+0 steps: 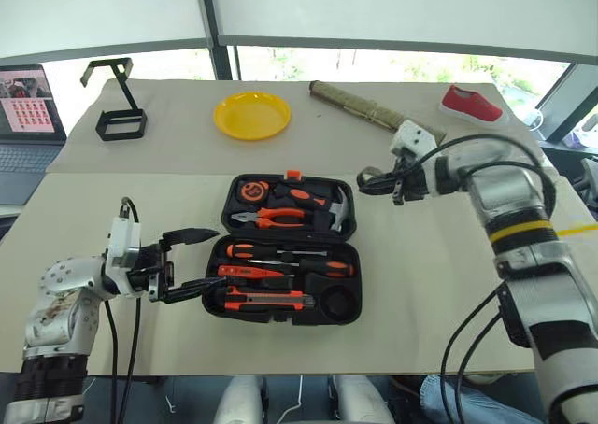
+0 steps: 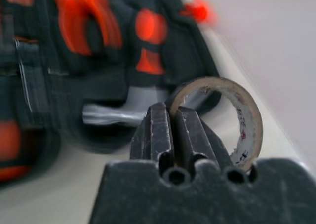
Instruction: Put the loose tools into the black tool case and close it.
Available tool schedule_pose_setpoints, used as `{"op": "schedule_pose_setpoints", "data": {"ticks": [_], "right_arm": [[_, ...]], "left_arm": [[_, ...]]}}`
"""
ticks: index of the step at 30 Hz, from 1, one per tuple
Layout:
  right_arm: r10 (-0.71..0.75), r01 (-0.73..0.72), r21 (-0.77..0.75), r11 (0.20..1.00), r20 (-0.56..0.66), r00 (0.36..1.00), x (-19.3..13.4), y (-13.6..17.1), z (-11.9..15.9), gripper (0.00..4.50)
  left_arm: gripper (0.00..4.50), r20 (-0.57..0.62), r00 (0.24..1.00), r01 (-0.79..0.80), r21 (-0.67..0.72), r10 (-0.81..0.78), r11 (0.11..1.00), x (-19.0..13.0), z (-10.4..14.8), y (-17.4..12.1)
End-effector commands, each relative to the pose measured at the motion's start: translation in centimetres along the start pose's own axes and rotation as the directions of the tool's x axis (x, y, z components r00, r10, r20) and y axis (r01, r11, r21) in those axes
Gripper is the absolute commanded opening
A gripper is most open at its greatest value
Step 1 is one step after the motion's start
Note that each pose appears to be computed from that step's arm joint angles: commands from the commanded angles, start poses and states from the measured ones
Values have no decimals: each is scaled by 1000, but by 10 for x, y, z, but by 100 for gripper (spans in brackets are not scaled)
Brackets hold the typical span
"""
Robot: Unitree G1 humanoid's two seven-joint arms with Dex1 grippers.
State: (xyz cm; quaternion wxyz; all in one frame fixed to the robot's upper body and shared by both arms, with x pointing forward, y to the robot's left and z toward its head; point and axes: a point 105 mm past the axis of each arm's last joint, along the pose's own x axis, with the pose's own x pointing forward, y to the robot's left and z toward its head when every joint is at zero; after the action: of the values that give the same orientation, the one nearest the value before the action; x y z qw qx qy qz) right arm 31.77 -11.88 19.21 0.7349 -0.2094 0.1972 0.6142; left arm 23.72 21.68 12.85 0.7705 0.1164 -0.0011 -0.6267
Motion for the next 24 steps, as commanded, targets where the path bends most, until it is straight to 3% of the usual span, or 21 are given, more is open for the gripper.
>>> {"op": "schedule_pose_setpoints", "data": {"ticks": [1, 5, 15, 24], "right_arm": [[125, -123, 54, 991, -35, 991, 22, 55, 0, 5], [75, -64, 86, 994, -134, 988, 40, 77, -31, 5], [65, -26, 151, 988, -257, 964, 52, 88, -62, 5], [180, -146, 161, 976, -222, 958, 61, 109, -51, 5]], "left_arm": [[450, -18, 999, 34, 25, -33, 999, -6, 2, -6], [450, -8, 998, 60, 5, -60, 998, -2, 0, -15], [450, 1, 999, 53, -19, -53, 998, 1, -1, -21], [450, 0, 999, 42, -20, -42, 999, 3, 4, -20]]}}
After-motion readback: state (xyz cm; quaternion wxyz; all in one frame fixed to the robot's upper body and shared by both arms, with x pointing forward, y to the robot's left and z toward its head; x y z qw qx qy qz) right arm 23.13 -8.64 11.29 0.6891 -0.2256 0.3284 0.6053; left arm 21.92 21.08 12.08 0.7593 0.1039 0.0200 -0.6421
